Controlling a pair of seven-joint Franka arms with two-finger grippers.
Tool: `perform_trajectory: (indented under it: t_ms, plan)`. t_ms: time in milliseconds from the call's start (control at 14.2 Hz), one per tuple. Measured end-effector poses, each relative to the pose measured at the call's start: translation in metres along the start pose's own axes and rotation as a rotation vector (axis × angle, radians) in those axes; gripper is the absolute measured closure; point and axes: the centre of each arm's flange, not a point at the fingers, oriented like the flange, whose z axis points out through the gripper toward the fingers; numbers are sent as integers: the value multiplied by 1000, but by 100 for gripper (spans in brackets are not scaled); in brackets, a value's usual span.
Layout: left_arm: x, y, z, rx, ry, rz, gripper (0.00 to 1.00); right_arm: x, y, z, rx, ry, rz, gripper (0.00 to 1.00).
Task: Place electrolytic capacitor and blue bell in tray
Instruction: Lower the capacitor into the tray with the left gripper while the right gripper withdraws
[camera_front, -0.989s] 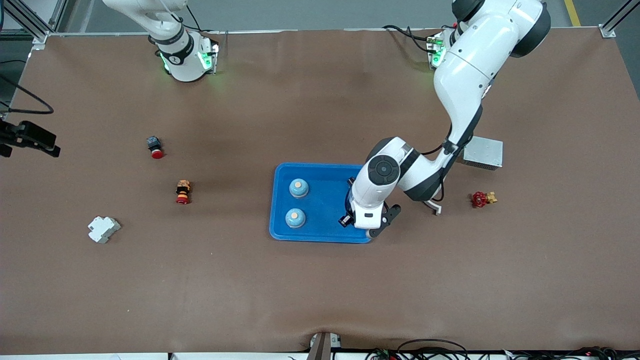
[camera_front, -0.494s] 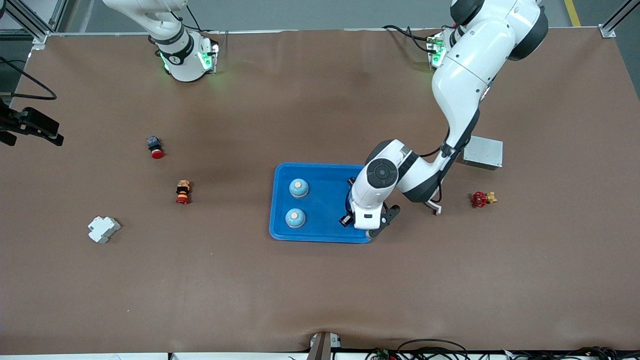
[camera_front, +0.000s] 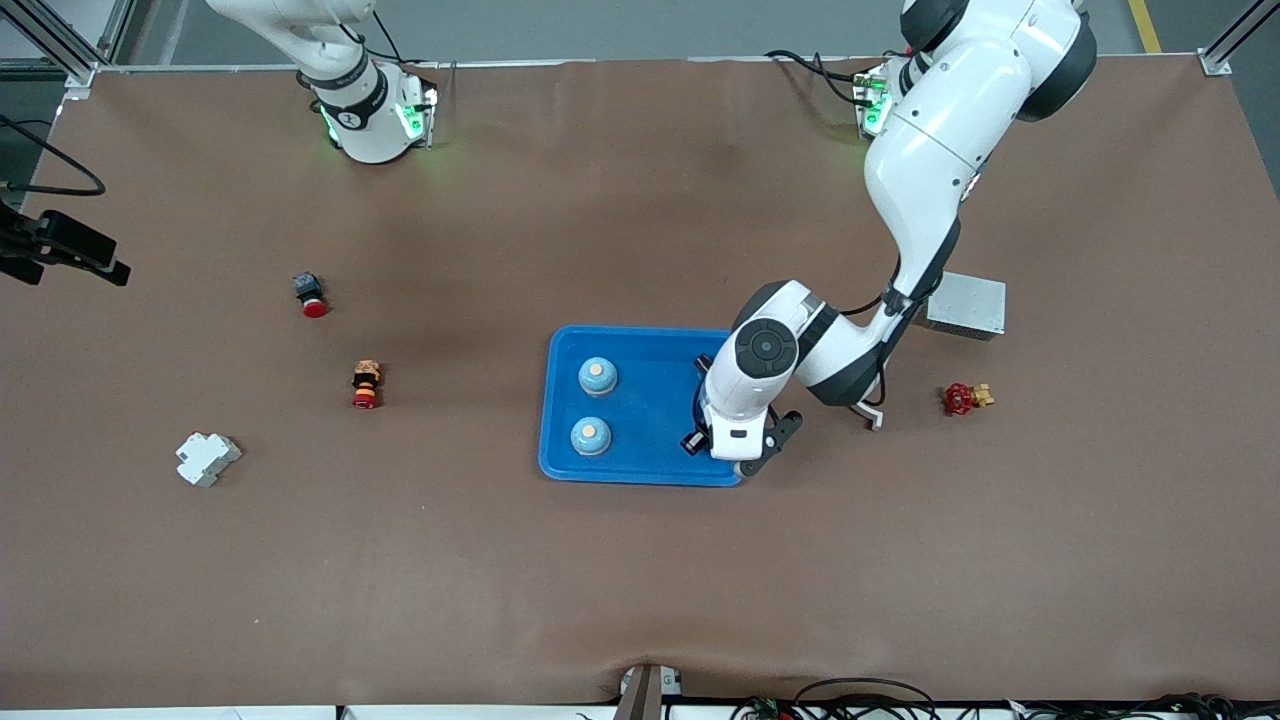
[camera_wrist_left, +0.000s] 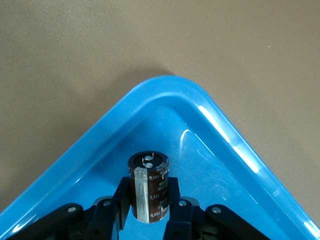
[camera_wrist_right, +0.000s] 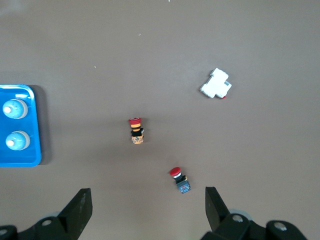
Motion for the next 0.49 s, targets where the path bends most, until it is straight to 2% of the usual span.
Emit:
perform_trajectory:
  t_ms: [71, 141, 494]
  plan:
    - [0, 0, 0, 0, 0, 0, 66, 0, 0, 0, 4, -2, 7, 0]
    - [1, 0, 0, 0, 1, 0, 59, 0, 0, 0, 5, -2, 11, 0]
    - [4, 4, -7, -13, 7, -4, 13, 0, 0, 0, 6, -3, 14, 0]
